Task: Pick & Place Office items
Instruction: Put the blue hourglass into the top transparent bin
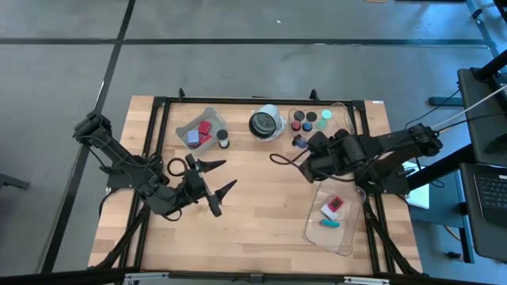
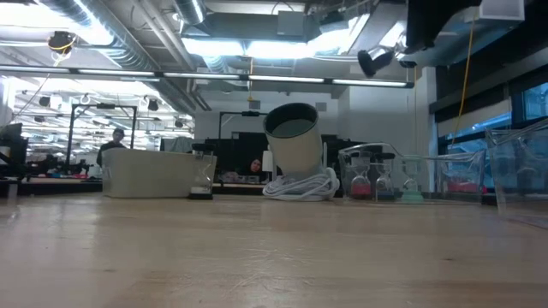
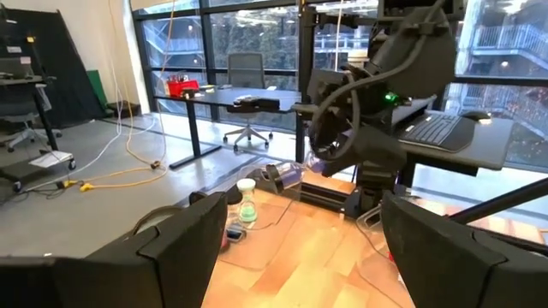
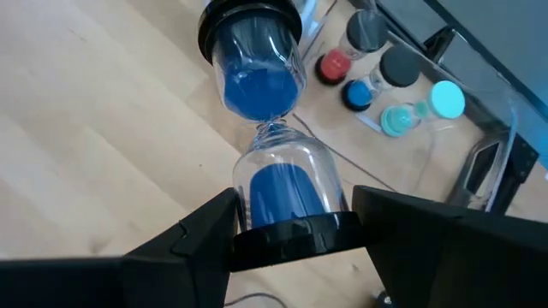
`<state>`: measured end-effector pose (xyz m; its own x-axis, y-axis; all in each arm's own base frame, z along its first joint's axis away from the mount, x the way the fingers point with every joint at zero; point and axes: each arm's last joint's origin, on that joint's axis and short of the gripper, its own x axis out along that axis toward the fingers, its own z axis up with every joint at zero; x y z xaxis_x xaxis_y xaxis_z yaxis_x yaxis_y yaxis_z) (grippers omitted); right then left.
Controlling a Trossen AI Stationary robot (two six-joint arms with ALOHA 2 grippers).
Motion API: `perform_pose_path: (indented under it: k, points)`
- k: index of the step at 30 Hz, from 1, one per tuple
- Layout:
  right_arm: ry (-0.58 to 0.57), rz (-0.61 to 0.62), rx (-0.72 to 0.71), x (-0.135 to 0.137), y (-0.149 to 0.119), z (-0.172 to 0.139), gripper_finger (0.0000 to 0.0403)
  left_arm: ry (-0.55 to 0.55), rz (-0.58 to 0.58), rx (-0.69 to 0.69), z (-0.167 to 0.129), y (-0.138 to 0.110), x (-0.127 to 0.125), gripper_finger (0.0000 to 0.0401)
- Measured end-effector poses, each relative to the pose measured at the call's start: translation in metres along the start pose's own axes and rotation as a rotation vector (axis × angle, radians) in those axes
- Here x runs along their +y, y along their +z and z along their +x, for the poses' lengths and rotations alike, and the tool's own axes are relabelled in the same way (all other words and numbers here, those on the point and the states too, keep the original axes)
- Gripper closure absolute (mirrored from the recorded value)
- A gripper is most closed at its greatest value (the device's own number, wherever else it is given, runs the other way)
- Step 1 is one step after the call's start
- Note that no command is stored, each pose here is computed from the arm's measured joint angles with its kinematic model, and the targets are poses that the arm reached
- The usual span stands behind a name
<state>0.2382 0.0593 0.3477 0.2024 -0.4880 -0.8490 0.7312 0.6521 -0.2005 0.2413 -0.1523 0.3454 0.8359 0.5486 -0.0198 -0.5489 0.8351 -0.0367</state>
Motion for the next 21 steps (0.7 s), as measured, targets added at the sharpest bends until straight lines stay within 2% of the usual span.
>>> perform_pose_path:
  k: [7,21]
  points:
    - [-0.043,0.012,0.022,-0.011,0.016,0.012,0.0188,0.0,-0.018,0.002,0.0,0.0,0.0,0.0095]
    - [-0.112,0.118,0.119,-0.044,0.048,0.039,0.0188,0.0,-0.013,0.004,0.0,-0.001,0.0,0.0095]
